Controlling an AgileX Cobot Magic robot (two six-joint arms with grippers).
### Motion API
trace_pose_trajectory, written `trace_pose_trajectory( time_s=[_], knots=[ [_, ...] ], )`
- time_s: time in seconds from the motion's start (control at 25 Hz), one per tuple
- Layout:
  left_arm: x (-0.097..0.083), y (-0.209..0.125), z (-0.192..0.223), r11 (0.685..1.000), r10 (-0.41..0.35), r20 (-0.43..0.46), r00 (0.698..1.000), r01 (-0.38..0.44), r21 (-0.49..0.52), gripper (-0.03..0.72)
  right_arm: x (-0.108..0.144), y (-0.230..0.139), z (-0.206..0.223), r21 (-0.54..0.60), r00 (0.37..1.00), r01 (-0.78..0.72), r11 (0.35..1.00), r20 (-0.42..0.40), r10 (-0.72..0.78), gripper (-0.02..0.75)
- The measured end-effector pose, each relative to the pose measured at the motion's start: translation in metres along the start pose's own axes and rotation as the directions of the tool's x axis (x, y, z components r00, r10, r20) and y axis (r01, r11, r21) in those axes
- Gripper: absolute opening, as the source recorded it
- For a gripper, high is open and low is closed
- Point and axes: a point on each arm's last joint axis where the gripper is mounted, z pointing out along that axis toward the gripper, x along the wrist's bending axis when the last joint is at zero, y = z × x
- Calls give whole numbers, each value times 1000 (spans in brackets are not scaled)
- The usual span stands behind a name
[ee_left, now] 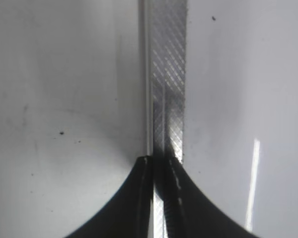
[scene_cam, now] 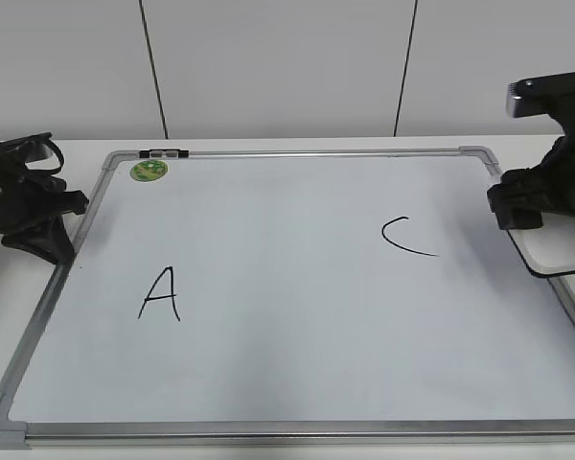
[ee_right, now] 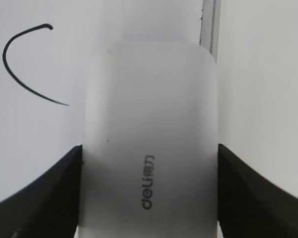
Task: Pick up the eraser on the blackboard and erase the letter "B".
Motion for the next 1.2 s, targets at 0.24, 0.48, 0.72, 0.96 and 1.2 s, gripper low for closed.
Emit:
trace_pose_trajectory(
  time_s=[0.24, 0.48, 0.72, 0.96, 1.2],
  knots=[
    [0, 0, 0, 1000, 0, 0, 1000, 0, 0, 46, -23, 5, 3, -65, 997, -73, 995, 15, 75, 532],
    [0, 0, 0, 1000, 0, 0, 1000, 0, 2, 46, -31, 1, 31, -34, 993, -113, 993, 15, 114, 532],
    [0, 0, 0, 1000, 0, 0, 1000, 0, 2, 46, -30, -3, 58, -16, 993, -115, 993, 5, 115, 532],
    [0, 0, 0, 1000, 0, 0, 1000, 0, 1, 46, -34, -3, 74, -12, 992, -123, 992, 6, 123, 532],
    [0, 0, 0, 1000, 0, 0, 1000, 0, 1, 46, -34, 2, 87, -13, 992, -123, 992, 4, 123, 532]
  ],
)
